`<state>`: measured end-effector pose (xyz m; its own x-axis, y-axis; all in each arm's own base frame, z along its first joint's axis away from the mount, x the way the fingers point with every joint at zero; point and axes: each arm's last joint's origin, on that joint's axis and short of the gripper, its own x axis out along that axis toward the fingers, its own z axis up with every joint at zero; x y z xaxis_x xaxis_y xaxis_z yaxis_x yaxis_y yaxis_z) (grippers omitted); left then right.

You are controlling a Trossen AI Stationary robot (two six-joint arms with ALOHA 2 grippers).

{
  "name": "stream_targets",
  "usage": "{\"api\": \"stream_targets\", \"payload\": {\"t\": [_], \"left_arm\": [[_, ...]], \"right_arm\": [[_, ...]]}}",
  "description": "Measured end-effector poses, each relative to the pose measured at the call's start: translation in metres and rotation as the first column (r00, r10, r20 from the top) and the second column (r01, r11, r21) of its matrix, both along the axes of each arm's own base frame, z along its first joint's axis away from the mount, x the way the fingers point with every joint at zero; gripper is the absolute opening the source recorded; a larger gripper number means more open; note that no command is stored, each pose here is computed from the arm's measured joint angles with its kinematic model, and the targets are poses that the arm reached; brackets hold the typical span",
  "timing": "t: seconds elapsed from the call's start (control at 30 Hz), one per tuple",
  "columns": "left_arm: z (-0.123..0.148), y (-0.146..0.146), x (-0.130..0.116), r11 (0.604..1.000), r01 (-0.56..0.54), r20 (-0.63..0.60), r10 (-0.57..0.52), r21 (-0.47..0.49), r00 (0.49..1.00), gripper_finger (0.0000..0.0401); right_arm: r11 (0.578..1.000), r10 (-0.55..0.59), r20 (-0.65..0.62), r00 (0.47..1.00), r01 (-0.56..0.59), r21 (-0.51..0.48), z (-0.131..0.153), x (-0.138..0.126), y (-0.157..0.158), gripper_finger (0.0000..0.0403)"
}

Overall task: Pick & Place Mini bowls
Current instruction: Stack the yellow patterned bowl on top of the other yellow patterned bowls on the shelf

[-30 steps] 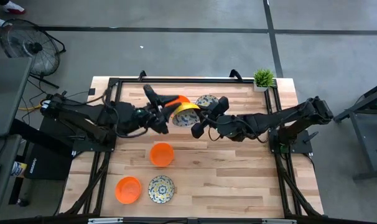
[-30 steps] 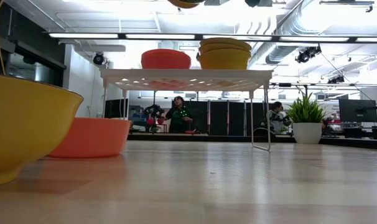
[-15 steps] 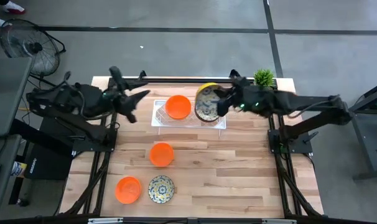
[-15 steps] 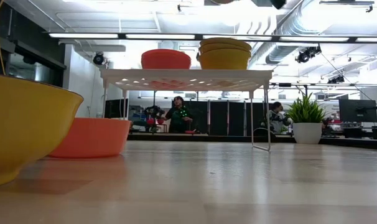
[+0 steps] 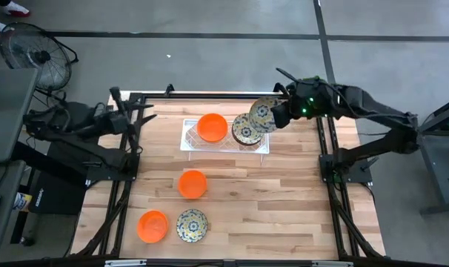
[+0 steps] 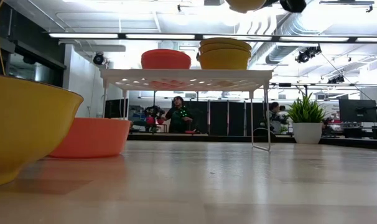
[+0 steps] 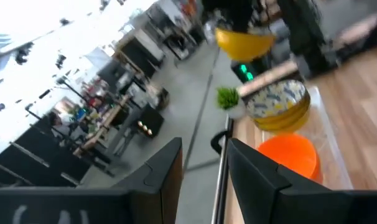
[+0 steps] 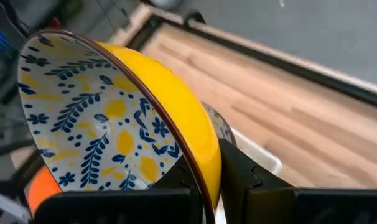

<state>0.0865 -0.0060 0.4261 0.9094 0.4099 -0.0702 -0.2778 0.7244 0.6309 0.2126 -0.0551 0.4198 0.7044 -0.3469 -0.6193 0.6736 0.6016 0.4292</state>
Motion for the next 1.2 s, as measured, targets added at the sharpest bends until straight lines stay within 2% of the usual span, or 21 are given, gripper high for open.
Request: {"api": "stream_targets", "payload": {"t": [0.2, 0.33, 0.5, 0.7, 1.0, 1.2], "left_arm": [[-0.025, 0.006, -0.024, 0.998, 0.046, 0.148, -0.040, -0.039, 0.988, 0.0124], [-0.039, 0.009, -0.037, 0.994, 0.092, 0.204, -0.080, -0.050, 0.976, 0.0124], [-0.050, 0.009, -0.043, 0.987, 0.152, 0.211, -0.139, -0.044, 0.967, 0.0124], [-0.056, 0.007, -0.047, 0.965, 0.261, 0.218, -0.247, -0.036, 0.944, 0.0124], [-0.062, 0.007, -0.051, 0.945, 0.323, 0.182, -0.310, -0.049, 0.933, 0.0124], [-0.064, 0.012, -0.071, 0.933, 0.355, 0.245, -0.331, -0.061, 0.911, 0.0124]], "right_arm": [[0.991, 0.044, -0.134, 0.990, -0.026, 0.133, 0.023, 0.016, -0.010, 0.0016], [0.971, 0.093, -0.206, 0.974, -0.043, 0.236, 0.030, 0.033, -0.018, 0.0016], [0.945, 0.130, -0.274, 0.953, -0.035, 0.324, 0.025, 0.056, -0.028, 0.0016], [0.912, 0.161, -0.349, 0.923, -0.005, 0.410, 0.001, 0.082, -0.043, 0.0016], [0.890, 0.160, -0.430, 0.888, 0.058, 0.451, -0.023, 0.095, -0.047, 0.0016], [0.898, 0.123, -0.426, 0.897, 0.082, 0.433, -0.025, 0.098, -0.049, 0.0016]]}}
